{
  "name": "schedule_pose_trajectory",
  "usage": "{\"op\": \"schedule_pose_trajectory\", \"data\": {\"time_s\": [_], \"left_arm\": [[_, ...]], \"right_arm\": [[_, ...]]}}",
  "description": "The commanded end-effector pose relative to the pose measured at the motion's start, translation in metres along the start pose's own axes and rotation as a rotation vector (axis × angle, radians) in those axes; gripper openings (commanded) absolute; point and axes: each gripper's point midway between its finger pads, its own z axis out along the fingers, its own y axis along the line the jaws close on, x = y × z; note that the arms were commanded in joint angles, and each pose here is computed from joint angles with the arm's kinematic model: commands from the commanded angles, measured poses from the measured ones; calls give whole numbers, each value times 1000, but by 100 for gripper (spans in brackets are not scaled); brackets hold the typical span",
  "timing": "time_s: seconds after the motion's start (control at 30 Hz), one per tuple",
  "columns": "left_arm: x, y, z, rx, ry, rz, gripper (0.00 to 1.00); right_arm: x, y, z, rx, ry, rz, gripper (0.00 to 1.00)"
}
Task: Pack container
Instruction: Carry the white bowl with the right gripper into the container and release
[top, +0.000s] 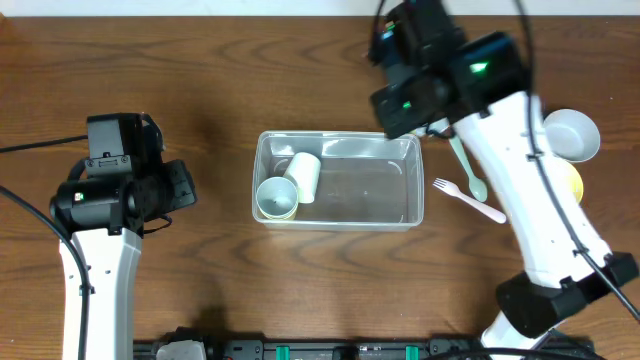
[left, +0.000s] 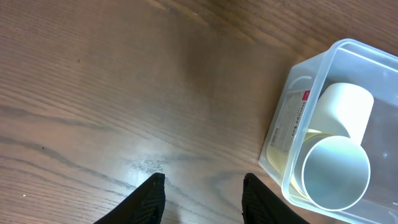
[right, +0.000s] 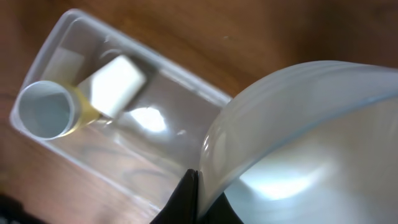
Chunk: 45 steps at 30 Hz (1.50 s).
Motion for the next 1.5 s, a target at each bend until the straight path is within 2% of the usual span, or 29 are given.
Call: {"op": "schedule_pose_trajectory", "data": {"time_s": [0.0, 0.3, 0.6, 0.77, 0.83, 0.9, 0.97, 1.3, 1.47], "left_arm": [[2, 0, 1, 7, 13, 16, 41], [2, 0, 1, 6, 13, 16, 41], [2, 0, 1, 6, 14, 16, 42], [2, 0, 1, 6, 14, 16, 41], [3, 0, 1, 5, 17, 15, 41], [3, 0, 1, 5, 18, 15, 41], [3, 0, 1, 5, 18, 15, 41], [3, 0, 1, 6, 18, 15, 41], [3, 0, 1, 6, 18, 15, 41]], "right_arm": [[13, 18, 23, -12, 67, 39, 1], [63, 32, 97, -9, 224, 34, 1], [99, 30, 146, -3, 284, 29, 2], [100, 28, 153, 3, 273, 13, 6], [97, 28, 154, 3, 257, 11, 18], [93, 29, 155, 1, 243, 11, 23], [91, 29, 155, -1, 235, 7, 35], [84, 26, 156, 15, 203, -9, 41], [91, 25, 155, 19, 232, -9, 33]]}}
